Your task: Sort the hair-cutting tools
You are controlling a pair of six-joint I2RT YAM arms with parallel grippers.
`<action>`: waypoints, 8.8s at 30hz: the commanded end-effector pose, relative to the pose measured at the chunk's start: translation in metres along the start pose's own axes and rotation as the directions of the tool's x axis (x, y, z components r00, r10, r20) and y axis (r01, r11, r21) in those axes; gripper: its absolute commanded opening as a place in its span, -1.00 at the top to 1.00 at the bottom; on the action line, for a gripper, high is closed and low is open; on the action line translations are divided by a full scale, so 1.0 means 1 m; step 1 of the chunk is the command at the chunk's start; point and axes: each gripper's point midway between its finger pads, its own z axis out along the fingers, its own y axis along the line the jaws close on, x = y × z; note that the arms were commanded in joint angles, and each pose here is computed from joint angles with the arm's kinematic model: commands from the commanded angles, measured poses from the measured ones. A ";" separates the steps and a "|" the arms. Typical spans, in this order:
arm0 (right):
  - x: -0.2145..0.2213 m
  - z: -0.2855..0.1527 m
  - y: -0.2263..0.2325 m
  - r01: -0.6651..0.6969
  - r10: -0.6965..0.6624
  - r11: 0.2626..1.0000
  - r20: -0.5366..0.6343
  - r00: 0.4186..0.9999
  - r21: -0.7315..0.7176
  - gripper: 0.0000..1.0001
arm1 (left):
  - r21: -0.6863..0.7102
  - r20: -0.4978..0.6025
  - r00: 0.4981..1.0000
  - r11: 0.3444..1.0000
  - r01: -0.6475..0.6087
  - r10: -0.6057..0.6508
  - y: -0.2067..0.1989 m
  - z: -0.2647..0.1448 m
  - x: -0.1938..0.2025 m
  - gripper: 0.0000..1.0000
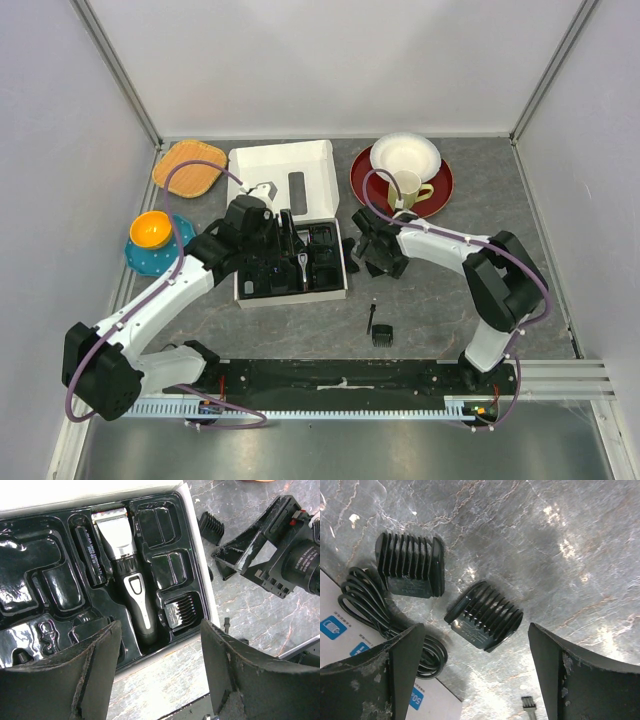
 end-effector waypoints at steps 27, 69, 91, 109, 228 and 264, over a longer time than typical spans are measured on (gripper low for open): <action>-0.006 0.018 -0.024 -0.169 0.173 0.965 -0.001 0.985 0.201 -0.62 | 0.029 0.011 1.000 0.999 -0.023 0.023 -0.002 0.003 -0.002 -0.43; 0.005 -0.010 -0.001 -0.256 0.258 0.966 -0.114 0.959 0.040 0.68 | 0.434 -0.083 0.996 0.899 0.052 -0.017 -0.073 0.010 0.029 -0.42; -0.047 -0.133 0.027 -0.354 0.348 0.858 -0.086 0.934 -0.372 0.76 | 0.559 0.075 0.996 0.829 0.001 -0.053 -0.135 0.005 0.017 -0.39; -0.046 -0.171 0.054 -0.381 0.331 0.776 -0.191 0.924 -0.502 0.74 | 0.544 0.240 0.951 0.839 0.033 -0.193 -0.164 0.035 -0.009 -0.22; 0.027 -0.041 -0.057 0.149 -0.177 0.926 -0.049 0.983 -0.347 -0.87 | 0.163 -0.342 0.930 0.967 0.197 -0.132 -0.026 0.121 0.034 0.26; -0.030 -0.066 -0.025 0.109 -0.074 0.935 0.115 0.991 -0.338 -0.96 | 0.106 -0.091 0.996 0.994 0.014 -0.005 -0.042 0.071 -0.027 -0.13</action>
